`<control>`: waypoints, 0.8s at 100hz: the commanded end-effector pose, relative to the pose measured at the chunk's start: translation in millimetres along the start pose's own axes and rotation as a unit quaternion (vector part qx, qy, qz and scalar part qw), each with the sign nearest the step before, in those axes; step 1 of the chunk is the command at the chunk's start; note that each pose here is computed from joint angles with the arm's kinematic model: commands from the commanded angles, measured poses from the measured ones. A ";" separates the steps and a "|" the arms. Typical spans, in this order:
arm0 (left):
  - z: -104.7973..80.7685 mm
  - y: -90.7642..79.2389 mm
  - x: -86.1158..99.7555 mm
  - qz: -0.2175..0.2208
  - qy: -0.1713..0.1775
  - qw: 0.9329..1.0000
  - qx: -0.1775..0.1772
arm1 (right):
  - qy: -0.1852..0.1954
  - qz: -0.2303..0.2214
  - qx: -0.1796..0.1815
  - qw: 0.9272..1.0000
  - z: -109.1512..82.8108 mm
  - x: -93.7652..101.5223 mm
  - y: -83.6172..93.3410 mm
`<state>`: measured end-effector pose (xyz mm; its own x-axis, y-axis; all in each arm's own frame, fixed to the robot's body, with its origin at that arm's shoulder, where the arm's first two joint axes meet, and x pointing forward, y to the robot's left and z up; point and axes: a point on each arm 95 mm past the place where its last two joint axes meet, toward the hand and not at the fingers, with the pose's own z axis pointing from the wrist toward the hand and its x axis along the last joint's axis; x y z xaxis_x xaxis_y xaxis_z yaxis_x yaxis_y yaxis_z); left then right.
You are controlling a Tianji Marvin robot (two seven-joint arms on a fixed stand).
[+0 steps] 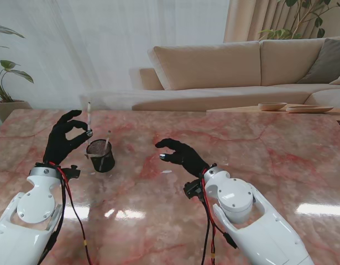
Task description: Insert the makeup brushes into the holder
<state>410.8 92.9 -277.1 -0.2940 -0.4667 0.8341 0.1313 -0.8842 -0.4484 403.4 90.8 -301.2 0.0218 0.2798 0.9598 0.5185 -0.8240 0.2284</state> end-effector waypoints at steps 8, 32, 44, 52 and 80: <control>2.2 1.1 -14.5 -0.002 -0.017 1.000 0.005 | -0.016 -0.003 0.002 1.000 -6.1 -9.6 2.7; 9.2 11.6 -36.2 -0.013 -0.043 0.999 0.003 | -0.034 -0.004 0.005 0.999 -5.6 -16.4 3.2; 13.0 17.1 -46.4 -0.018 -0.055 0.998 0.003 | -0.041 -0.004 0.009 0.999 -4.9 -18.8 2.2; 15.3 19.7 -52.8 -0.020 -0.062 0.998 0.005 | -0.045 -0.004 0.011 0.999 -4.8 -19.7 2.1; 19.8 25.2 -71.2 -0.023 -0.084 0.996 0.017 | -0.056 -0.005 0.016 0.998 -5.5 -22.3 2.8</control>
<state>452.7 104.4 -336.7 -0.1505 -0.4276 0.8913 0.1505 -0.9010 -0.4068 402.3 80.3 -314.8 0.0902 0.3379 0.9368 0.5327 -0.8112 0.2413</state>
